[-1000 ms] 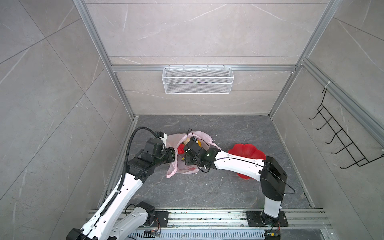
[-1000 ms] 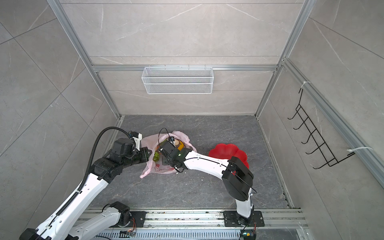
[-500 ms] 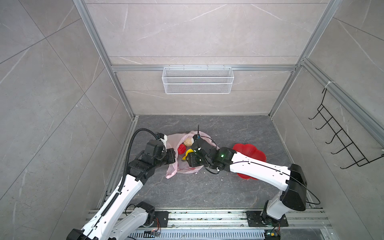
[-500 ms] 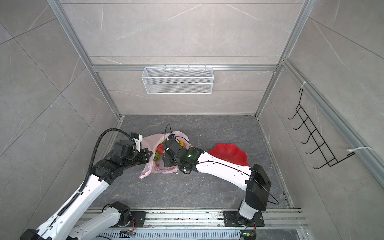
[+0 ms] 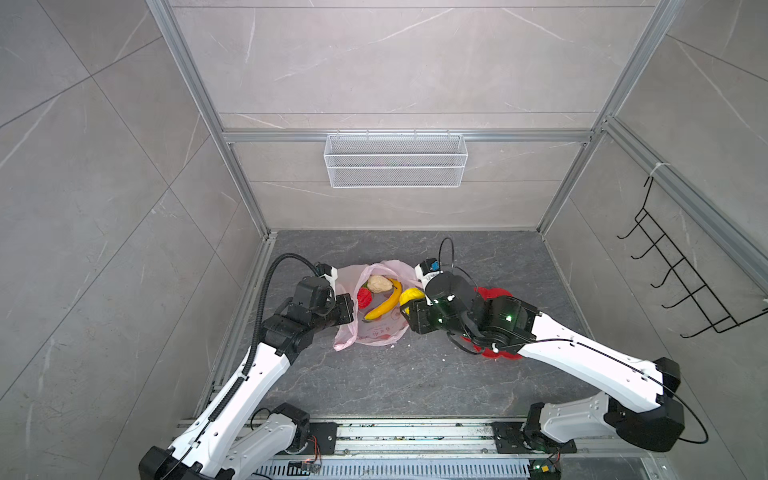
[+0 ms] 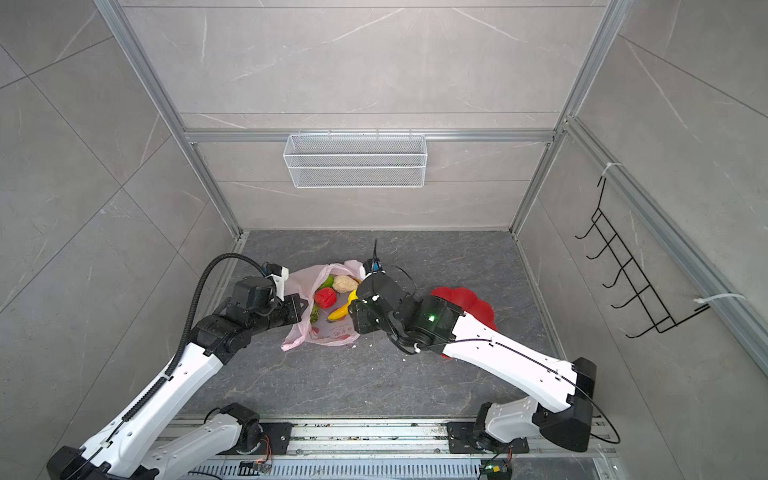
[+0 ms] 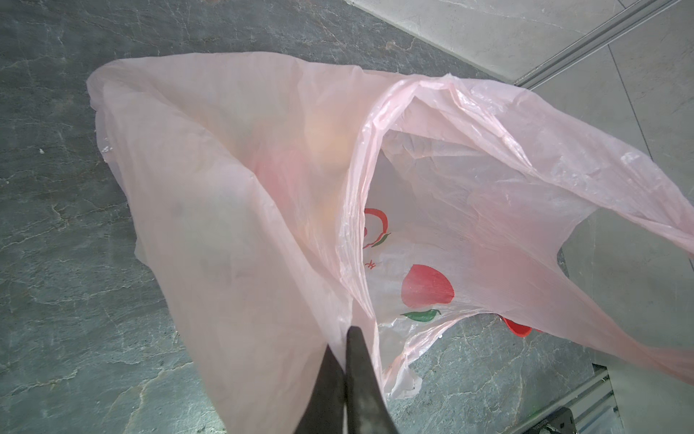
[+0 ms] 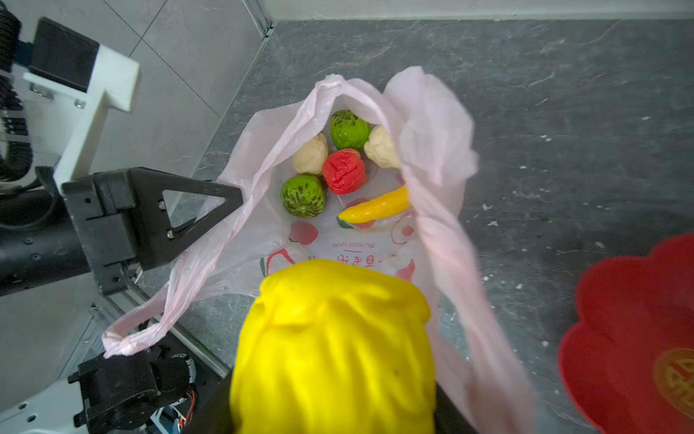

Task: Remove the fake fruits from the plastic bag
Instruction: 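Lift the yellow pear out of the bag with the right gripper toward the red bowl, then lower the yellow pear into the red bowl with the right gripper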

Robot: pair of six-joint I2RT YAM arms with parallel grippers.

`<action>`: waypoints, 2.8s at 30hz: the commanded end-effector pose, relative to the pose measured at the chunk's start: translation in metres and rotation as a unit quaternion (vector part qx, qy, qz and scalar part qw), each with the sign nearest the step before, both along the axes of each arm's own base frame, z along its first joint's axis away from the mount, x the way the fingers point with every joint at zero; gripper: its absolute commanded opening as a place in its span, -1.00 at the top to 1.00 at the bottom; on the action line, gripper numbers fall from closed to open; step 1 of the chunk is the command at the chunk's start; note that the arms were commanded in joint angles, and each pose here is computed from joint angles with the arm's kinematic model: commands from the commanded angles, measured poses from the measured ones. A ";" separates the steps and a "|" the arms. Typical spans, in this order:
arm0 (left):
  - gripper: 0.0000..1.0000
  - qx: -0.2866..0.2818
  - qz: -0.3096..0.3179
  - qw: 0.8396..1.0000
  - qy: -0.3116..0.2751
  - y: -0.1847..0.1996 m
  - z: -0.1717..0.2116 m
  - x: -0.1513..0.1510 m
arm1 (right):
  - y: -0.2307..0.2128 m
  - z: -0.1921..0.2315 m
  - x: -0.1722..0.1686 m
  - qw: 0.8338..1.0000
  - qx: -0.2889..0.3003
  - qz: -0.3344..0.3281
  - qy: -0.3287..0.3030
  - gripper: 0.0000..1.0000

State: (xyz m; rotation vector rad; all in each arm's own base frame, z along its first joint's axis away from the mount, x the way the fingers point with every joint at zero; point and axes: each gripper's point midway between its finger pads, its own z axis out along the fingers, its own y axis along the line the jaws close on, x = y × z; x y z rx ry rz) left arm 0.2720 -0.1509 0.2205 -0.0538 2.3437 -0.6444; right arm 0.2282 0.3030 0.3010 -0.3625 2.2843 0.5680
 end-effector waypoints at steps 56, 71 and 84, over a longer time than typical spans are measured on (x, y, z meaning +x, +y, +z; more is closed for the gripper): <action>1.00 0.009 -0.004 1.000 -0.014 -0.003 0.014 0.010 | -0.215 -0.227 0.100 0.927 -0.173 -0.293 0.156 0.19; 1.00 0.011 0.005 1.000 -0.015 0.001 0.015 0.006 | -0.219 -0.257 0.096 0.920 -0.164 -0.301 0.191 0.16; 1.00 0.011 0.002 1.000 -0.015 0.000 0.018 0.008 | -0.224 -0.268 0.092 0.914 -0.170 -0.308 0.202 -0.10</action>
